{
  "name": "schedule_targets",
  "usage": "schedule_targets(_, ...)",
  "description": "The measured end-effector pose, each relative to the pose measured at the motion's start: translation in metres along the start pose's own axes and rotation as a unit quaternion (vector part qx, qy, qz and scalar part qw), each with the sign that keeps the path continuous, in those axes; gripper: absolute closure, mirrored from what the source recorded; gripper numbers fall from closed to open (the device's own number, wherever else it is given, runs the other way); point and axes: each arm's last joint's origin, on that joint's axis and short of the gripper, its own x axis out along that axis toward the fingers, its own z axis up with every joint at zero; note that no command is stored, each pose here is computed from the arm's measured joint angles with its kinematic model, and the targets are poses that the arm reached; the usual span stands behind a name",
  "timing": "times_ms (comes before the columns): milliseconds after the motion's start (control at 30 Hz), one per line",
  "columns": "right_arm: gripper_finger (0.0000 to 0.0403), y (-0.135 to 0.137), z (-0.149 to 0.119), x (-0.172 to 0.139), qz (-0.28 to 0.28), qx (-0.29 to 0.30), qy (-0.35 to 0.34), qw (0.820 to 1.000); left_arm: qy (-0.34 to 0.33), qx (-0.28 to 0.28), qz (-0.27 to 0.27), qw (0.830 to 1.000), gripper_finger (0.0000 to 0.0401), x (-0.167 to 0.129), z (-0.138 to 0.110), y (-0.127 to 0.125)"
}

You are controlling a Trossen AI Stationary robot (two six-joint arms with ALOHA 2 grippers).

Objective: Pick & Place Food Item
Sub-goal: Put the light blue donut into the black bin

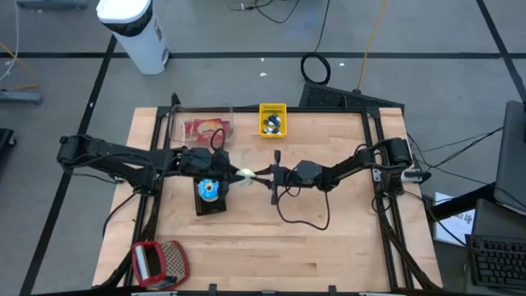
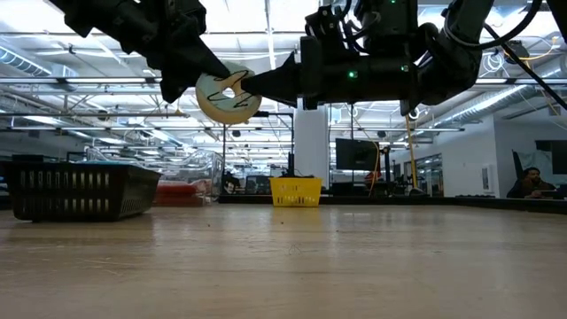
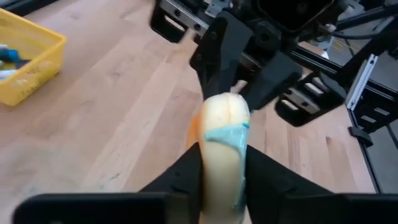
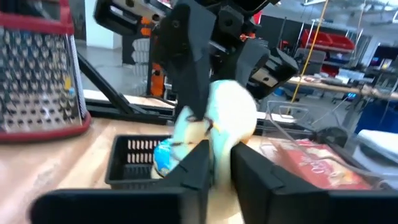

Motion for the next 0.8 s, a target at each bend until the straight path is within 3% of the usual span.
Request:
schedule_targets(233, 0.0253, -0.001, 0.007, -0.001, 0.001, 0.082, 0.001, 0.997, -0.017, -0.011, 0.016, 1.000, 0.0368, -0.022, 0.009, 0.008)
schedule_targets(400, 0.0200, -0.004, 0.016, -0.007, 0.006, 0.083, 0.059, 0.995, 0.013, -0.026, 0.020, 0.999, 0.0391, -0.045, 0.003, 0.006)
schedule_targets(567, 0.0180, -0.007, 0.025, -0.017, 0.009, 0.077, 0.114, 0.990, 0.079, -0.029, -0.006, 0.996, 0.0385, -0.071, -0.015, -0.008)
schedule_targets(800, 0.0187, -0.009, 0.037, -0.022, 0.010, 0.075, 0.118, 0.990, 0.189, -0.019, 0.004, 0.982, 0.0386, -0.091, -0.047, -0.021)
